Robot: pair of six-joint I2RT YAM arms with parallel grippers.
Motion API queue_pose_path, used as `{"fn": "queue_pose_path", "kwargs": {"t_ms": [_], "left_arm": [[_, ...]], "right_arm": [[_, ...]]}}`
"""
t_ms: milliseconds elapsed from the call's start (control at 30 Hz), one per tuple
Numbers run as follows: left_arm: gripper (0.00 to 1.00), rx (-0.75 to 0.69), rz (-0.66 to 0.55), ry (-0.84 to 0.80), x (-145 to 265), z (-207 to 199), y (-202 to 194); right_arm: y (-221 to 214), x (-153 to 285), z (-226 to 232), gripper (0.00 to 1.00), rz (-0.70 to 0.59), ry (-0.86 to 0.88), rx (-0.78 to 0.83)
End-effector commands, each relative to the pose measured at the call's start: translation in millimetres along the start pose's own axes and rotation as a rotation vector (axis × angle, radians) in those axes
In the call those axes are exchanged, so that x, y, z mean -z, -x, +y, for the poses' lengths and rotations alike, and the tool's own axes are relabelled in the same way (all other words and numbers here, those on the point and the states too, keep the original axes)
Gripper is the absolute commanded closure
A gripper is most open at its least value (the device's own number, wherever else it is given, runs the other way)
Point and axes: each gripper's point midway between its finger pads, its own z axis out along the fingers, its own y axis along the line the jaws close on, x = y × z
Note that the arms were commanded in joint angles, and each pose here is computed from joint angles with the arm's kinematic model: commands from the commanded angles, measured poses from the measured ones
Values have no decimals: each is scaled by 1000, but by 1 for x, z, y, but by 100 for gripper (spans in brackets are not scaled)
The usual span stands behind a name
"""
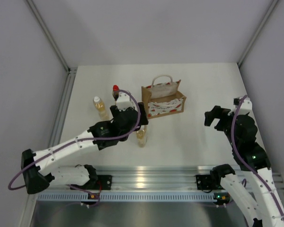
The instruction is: Take the personal care products out of the canvas bag
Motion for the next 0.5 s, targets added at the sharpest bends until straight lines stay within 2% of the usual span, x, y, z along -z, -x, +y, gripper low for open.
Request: {"fn": "queue_pose_path", "kwargs": {"t_ms": [0,167,267,400,467], "left_arm": [[1,41,-5,91,16,41,31],[1,112,36,293,31,135,36],[1,140,-6,298,61,153,47],[1,37,6,393,93,186,45],[2,15,-1,402,96,192,44]], "right_arm": [[18,18,-28,1,-75,-142,38],[29,31,-36,1,-140,-171,54],[32,37,-42,1,-165,-202,62],[26,41,-29,1,-163,-124,100],[26,42,-29,1,-165,-130,112]]}}
